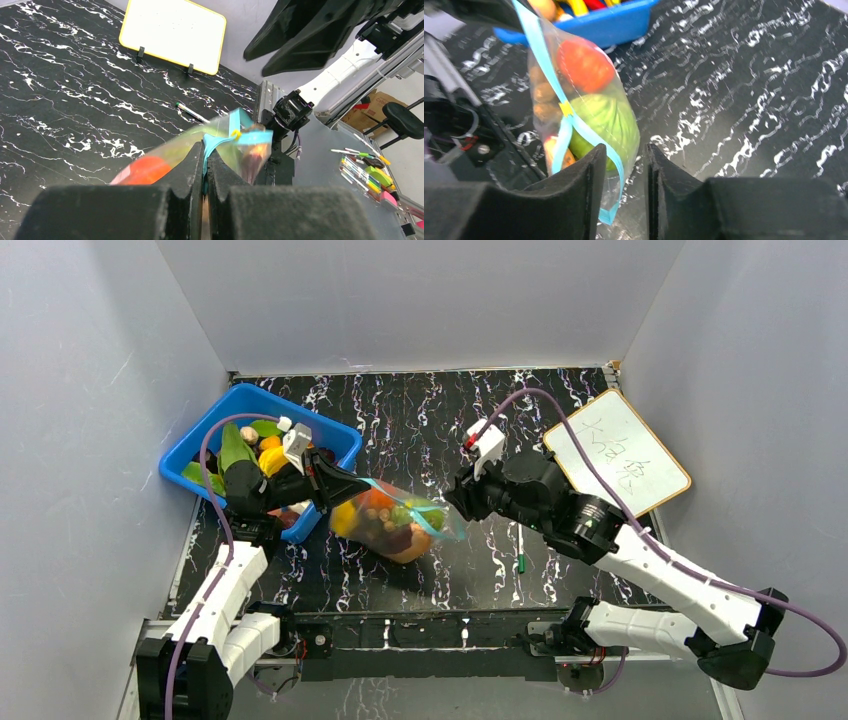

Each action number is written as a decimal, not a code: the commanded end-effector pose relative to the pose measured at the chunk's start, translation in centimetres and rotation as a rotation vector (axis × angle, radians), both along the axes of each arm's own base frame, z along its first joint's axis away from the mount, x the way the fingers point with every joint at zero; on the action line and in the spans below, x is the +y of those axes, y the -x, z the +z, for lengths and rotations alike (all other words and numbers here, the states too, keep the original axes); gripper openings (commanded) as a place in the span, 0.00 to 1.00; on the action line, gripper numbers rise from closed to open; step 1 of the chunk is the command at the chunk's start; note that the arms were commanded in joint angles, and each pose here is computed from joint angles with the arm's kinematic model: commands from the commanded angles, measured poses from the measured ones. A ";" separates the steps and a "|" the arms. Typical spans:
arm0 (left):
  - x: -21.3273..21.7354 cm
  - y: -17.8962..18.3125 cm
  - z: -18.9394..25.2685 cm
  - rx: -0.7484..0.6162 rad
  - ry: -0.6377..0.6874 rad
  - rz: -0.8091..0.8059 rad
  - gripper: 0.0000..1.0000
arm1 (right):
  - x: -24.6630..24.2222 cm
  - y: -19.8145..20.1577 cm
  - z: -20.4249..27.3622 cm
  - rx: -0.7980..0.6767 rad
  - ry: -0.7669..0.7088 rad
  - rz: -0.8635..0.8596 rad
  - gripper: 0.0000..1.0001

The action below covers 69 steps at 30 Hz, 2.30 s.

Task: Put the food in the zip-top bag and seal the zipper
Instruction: Zip the zipper food storage bag at the center of the board.

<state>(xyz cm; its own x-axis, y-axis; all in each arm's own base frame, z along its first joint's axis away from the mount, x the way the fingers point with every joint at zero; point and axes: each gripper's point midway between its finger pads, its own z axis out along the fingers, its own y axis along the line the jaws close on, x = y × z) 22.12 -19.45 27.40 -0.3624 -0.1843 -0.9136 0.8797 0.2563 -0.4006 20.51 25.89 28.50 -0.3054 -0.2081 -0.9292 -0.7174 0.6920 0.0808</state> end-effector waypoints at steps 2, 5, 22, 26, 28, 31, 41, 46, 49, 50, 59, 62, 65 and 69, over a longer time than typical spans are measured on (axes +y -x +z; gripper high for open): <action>0.1 0.0 1.9 -0.097 0.020 0.001 0.00 | 2.3 0.5 4.5 -0.064 -0.083 0.117 0.38; 0.1 0.1 1.8 -0.094 0.023 0.001 0.00 | 4.4 0.7 3.7 -0.047 -0.071 0.209 0.43; 0.2 -0.1 2.0 -0.094 0.011 0.012 0.00 | 10.4 1.2 -1.4 -0.016 0.031 0.212 0.50; 0.3 -0.3 1.9 -0.085 0.014 0.027 0.00 | 10.0 0.8 -2.1 -0.037 0.078 0.170 0.33; 0.4 -0.7 1.8 -0.057 0.018 0.050 0.00 | 9.2 0.5 -1.8 -0.056 0.075 0.138 0.03; 0.8 -1.7 1.2 -0.008 0.005 0.124 0.00 | 7.8 0.5 -1.6 -0.080 0.065 0.107 0.00; 2.9 -5.8 2.2 0.042 0.051 0.310 0.00 | 2.6 4.2 -5.7 0.026 0.144 0.143 0.00; 2.7 -5.5 2.0 0.019 0.046 0.277 0.00 | 1.6 5.1 -5.3 0.045 0.138 0.157 0.00; 2.0 -3.7 3.0 -0.100 0.035 0.184 0.00 | 2.0 4.8 -3.6 0.015 0.114 0.163 0.00; 1.8 -2.8 3.4 -0.158 0.026 0.142 0.00 | 2.3 4.7 -2.9 0.000 0.110 0.169 0.00; -0.5 3.6 4.5 -0.367 -0.098 -0.212 0.57 | 6.3 3.5 1.3 -0.085 0.103 0.268 0.00; -1.7 4.9 4.0 -0.394 -0.129 -0.286 0.64 | 7.6 3.5 2.1 -0.113 0.105 0.319 0.00; -2.9 5.8 3.3 -0.389 -0.152 -0.348 0.66 | 8.6 3.3 2.7 -0.141 0.093 0.348 0.00; -3.9 6.0 1.5 -0.345 -0.196 -0.401 0.65 | 9.7 3.3 3.2 -0.151 0.090 0.382 0.00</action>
